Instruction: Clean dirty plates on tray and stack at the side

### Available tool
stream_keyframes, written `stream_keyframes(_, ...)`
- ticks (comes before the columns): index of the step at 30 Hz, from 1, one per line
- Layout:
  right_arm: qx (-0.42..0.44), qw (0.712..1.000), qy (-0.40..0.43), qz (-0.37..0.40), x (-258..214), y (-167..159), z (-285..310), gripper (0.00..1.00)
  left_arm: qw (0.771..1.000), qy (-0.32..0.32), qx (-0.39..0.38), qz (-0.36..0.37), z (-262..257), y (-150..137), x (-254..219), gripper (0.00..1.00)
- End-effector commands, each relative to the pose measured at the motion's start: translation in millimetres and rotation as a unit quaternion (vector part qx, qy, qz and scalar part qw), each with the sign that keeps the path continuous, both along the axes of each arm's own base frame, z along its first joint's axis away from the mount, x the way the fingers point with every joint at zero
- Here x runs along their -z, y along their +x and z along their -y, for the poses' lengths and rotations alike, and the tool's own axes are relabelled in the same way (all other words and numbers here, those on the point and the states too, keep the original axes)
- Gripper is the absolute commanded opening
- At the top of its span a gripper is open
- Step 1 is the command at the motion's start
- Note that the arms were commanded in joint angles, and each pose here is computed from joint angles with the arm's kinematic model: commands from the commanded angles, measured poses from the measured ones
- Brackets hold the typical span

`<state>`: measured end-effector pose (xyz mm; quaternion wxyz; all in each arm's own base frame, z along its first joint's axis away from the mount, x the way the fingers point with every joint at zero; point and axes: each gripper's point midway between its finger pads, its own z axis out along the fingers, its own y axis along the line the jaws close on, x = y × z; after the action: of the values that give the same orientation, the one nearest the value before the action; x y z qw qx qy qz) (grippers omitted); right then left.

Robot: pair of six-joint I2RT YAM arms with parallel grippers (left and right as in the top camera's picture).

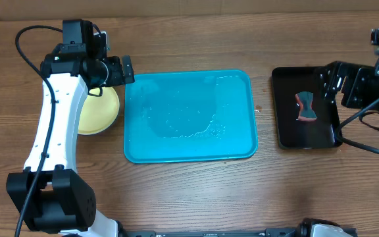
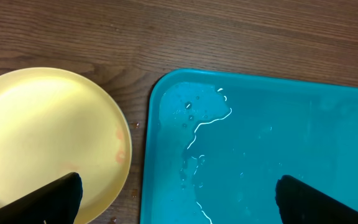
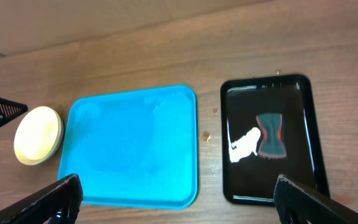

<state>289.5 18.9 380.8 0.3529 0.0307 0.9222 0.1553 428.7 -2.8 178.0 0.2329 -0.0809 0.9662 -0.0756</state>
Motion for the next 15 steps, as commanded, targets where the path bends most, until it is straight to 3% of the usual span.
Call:
stream_keyframes(1, 0.018, 1.0, -0.004, -0.018, 5.0, -2.5, 5.3, 1.0, 1.0, 0.004, 0.004, 0.009, 1.5, 3.3, -6.0, 1.0)
stream_keyframes(10, 0.037, 0.999, -0.03, 0.024, -9.2, 6.8, 15.9, 1.0, 1.0, 0.004, 0.004, 0.009, 1.5, 3.4, -6.0, 1.0)
stream_keyframes(15, 0.038, 0.99, -0.069, 0.12, -39.2, 12.7, 9.9, 1.0, 1.0, 0.004, 0.004, 0.009, 1.5, 3.4, -6.0, 1.0)
